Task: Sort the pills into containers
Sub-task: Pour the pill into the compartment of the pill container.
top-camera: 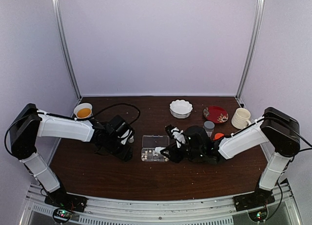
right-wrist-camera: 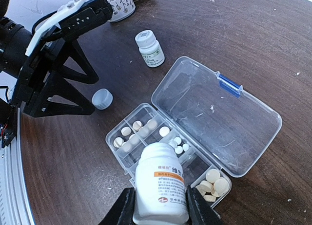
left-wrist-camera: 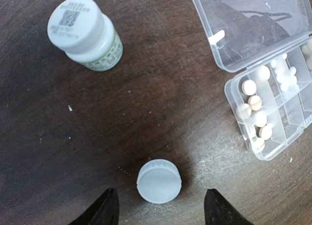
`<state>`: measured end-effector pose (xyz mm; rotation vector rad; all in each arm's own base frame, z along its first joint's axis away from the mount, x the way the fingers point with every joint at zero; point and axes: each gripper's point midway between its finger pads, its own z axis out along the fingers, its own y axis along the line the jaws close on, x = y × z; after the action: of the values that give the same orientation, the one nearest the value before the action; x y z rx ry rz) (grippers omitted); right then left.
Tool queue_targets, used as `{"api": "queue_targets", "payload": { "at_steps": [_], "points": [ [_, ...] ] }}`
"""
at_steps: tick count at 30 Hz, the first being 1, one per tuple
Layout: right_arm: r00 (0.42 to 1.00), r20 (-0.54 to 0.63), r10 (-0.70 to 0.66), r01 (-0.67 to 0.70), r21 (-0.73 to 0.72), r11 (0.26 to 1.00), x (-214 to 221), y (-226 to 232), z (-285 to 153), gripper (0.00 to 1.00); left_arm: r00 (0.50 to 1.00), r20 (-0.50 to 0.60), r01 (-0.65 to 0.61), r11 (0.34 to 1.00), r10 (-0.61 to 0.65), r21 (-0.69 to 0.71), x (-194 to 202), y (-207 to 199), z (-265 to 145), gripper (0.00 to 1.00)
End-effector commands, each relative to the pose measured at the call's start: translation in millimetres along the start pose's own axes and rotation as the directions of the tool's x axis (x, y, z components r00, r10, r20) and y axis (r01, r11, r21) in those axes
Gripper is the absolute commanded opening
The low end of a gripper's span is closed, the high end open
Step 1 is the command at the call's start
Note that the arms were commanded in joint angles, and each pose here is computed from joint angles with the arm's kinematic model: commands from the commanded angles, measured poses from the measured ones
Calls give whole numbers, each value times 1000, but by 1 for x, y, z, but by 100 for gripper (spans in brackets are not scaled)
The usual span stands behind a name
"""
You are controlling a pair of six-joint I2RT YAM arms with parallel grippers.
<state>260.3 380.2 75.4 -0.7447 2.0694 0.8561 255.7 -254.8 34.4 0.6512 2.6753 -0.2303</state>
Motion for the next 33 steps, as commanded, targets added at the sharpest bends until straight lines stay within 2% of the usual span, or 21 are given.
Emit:
{"api": "queue_targets", "payload": {
  "at_steps": [1,14,17,20,23,26,29,32,33],
  "points": [
    [999,46,-11,13,-56,998,-12,15,-14,0,1000,27,6,1000,-7,2,-8,-3,-5,63],
    [998,-39,-41,39,-48,998,5,19,-6,0,1000,26,6,1000,-6,4,-9,-3,-6,63],
    [999,-15,-45,44,-66,997,3,24,-8,0,1000,27,6,1000,-6,4,-9,-3,-6,62],
    [998,-42,-56,54,-55,997,4,23,-5,0,1000,25,6,1000,-6,1,-9,-3,-6,62],
    [999,5,-46,46,-73,996,-1,27,-10,1,1000,25,5,1000,-5,2,-9,-3,-7,62],
    [997,-48,-61,59,-47,997,4,23,-4,0,1000,27,6,1000,-6,1,-10,-3,-7,62],
    [999,11,-44,44,-64,997,-2,26,-9,0,1000,27,2,1000,-2,1,-10,-3,-7,62],
    [996,-60,-60,57,-47,997,6,23,-2,0,1000,27,3,1000,-3,-1,-10,-3,-7,62],
    [997,-49,-59,56,-63,996,6,26,-3,0,1000,26,2,1000,-1,-1,-11,-3,-7,62]
  ]
}}
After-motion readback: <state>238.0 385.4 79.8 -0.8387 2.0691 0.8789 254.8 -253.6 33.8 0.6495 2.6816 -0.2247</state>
